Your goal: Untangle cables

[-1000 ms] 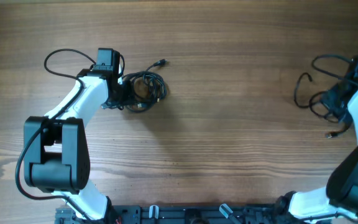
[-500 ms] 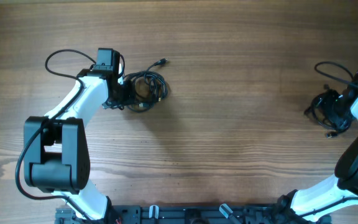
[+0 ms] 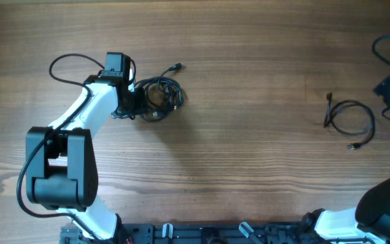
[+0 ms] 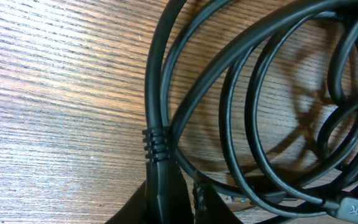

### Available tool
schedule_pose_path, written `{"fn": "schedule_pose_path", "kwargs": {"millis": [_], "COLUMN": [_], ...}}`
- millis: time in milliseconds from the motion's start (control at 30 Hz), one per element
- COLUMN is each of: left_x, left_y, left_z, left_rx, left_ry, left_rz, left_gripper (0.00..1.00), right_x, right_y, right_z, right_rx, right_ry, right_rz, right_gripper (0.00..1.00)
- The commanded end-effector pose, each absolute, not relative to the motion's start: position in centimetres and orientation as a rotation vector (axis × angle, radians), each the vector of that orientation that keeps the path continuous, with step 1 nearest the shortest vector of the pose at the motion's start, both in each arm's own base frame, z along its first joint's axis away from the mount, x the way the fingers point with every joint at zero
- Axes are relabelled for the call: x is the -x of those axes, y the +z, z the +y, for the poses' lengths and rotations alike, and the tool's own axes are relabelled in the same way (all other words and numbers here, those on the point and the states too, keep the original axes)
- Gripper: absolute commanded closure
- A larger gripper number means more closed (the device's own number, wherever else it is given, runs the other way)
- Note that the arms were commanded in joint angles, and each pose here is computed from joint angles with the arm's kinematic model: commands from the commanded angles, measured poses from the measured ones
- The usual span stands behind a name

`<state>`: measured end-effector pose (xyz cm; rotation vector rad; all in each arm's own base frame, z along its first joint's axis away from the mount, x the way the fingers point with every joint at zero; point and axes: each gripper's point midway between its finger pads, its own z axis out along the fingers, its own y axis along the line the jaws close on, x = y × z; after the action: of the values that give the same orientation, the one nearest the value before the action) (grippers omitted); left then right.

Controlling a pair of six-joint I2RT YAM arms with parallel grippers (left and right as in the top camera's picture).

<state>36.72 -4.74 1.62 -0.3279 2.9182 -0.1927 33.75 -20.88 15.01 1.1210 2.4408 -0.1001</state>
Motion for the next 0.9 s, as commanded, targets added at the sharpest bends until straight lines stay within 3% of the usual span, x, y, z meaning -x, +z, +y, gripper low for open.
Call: {"fn": "schedule_pose_path", "kwargs": {"millis": [0,67,200,333,433,500,700,767,800,867], "left_x": [-36.5,-36.6,-36.6,-36.5,-36.4,-36.3,-36.3,-36.3,-36.3,-36.3], "left_y": [1.2,1.2,1.2,1.2,1.2,1.1,1.1,1.1,1.1,1.1], "left_z": [-5.0,-5.0,-5.0,-5.0,-5.1,-5.0,-5.1,-5.0,-5.0,-5.1], "left_rx": [0.329,0.329,0.329,0.329,0.330,0.331,0.330,0.331,0.331,0.330], "left_ry": [-0.216,-0.217,-0.217,-0.217,-0.219,-0.218,-0.218,-0.218,-0.218,-0.219], "left_rz": [2.929,2.925,2.926,2.927,2.933,2.937,2.938,2.937,2.937,2.937], "left_gripper": [0.81,0.81,0.81,0.81,0.81,0.80,0.80,0.80,0.79,0.79], "right_x": [-37.2,-38.4,-39.6,-39.8,-38.0,-36.9,-33.7,-32.8,-32.3,-32.6], "right_y": [15.9,16.7,15.4,12.1,9.7,9.1,7.0,6.2,5.7,5.0], "right_z": [-14.9,-11.3,-6.7,-5.7,-10.0,-12.1,-16.6,-18.2,-18.8,-18.3], "right_rx": [-0.885,-0.649,-0.498,-0.433,-0.588,-0.678,-0.864,-1.021,-1.080,-1.100], "right_ry": [0.406,0.586,0.604,0.267,-0.205,-0.347,-0.453,-0.441,-0.432,-0.335], "right_rz": [2.448,2.449,2.512,2.663,2.739,2.746,2.806,2.772,2.767,2.779], "right_gripper": [0.87,0.90,0.90,0.89,0.89,0.89,0.86,0.82,0.75,0.73]}}
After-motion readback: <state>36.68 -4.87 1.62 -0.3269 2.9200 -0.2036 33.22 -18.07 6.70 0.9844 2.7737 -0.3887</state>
